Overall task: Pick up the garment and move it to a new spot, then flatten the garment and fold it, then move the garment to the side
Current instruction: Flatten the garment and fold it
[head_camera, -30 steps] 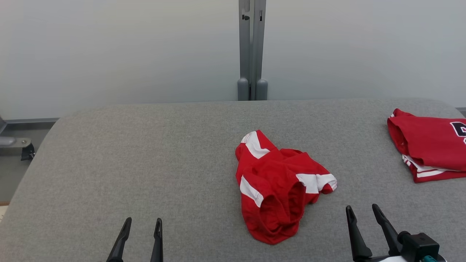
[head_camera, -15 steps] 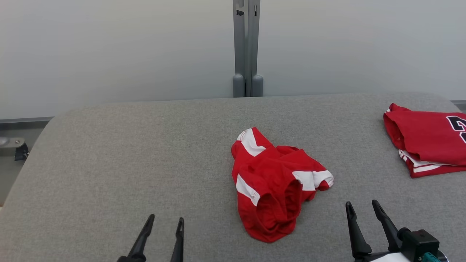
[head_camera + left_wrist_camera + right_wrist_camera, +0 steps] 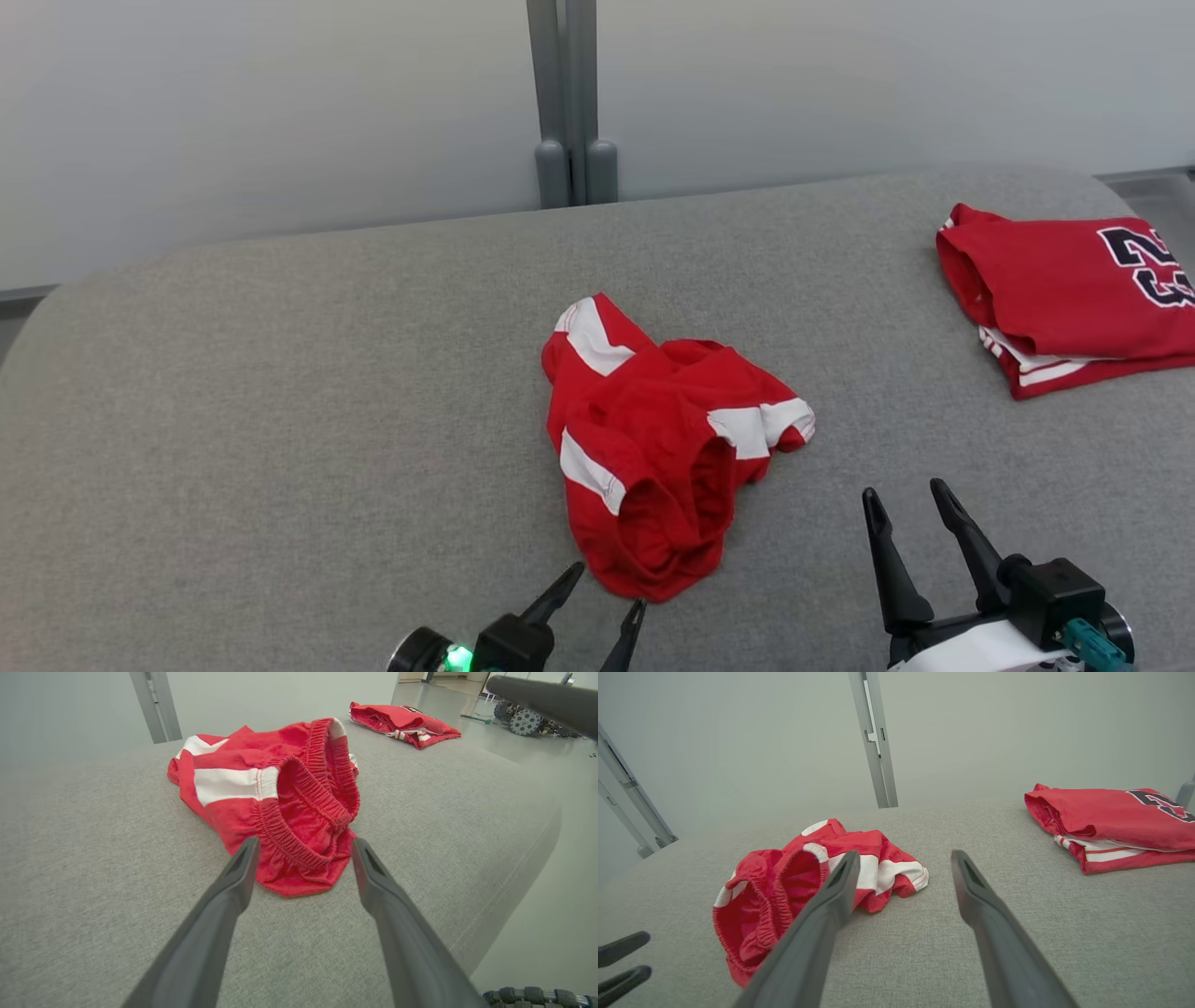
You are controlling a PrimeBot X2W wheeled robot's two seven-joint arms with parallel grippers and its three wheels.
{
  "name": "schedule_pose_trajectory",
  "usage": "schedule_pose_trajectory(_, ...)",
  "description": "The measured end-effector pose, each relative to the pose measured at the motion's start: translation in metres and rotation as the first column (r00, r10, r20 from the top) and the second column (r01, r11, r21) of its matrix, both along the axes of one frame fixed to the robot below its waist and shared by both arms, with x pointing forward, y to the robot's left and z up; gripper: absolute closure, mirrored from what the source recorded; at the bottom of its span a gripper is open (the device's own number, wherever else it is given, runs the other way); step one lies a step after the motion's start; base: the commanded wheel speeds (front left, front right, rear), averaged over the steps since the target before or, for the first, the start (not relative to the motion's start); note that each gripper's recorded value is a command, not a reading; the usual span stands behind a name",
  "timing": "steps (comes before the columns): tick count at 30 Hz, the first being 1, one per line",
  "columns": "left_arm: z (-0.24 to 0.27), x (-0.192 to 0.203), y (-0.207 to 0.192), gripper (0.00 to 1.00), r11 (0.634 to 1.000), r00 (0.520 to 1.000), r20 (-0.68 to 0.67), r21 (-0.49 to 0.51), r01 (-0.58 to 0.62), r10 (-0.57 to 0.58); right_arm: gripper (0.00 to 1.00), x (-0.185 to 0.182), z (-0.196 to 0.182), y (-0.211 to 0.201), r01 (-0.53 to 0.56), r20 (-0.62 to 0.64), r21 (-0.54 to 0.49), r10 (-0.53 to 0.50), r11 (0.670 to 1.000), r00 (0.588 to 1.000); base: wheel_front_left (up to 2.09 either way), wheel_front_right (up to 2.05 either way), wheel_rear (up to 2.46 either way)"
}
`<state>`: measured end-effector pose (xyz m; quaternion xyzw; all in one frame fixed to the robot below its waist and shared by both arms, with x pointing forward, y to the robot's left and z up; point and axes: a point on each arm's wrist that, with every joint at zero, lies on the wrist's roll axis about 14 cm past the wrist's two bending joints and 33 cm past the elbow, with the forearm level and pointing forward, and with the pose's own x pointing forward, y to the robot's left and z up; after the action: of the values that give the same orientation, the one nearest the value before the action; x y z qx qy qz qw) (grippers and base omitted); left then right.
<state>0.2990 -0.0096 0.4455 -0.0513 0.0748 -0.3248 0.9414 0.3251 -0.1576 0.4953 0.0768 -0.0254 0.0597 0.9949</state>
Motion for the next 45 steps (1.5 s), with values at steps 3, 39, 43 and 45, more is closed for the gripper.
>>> schedule_pose_trajectory(3, -0.011, 0.009, -0.011, 0.00, 0.999, 0.998, -0.055, -0.006, 0.040, -0.040, 0.00, 0.001, -0.006, -0.004, 0.013, -0.021, -0.003, -0.013, 1.000, 1.000, 0.00, 0.00, 0.00)
schedule_pose_trajectory(39, -0.025, 0.149, 0.108, 0.00, 0.928, 0.986, 0.063, 0.334, -0.165, 0.152, 0.00, 0.027, -0.020, -0.016, 0.057, -0.070, -0.008, -0.057, 0.998, 0.996, 0.00, 0.00, 0.00)
schedule_pose_trajectory(43, -0.027, 0.147, 0.119, 0.00, 0.937, 0.967, 0.006, 0.244, -0.250, 0.256, 0.00, 0.026, -0.018, -0.022, 0.073, -0.063, -0.009, -0.074, 0.997, 0.995, 0.00, 0.00, 0.00)
schedule_pose_trajectory(45, -0.042, 0.127, 0.121, 0.00, 0.938, 0.956, -0.056, 0.220, -0.268, 0.286, 0.00, 0.024, -0.018, -0.023, 0.078, -0.063, -0.009, -0.078, 0.997, 0.995, 0.00, 0.00, 0.00)
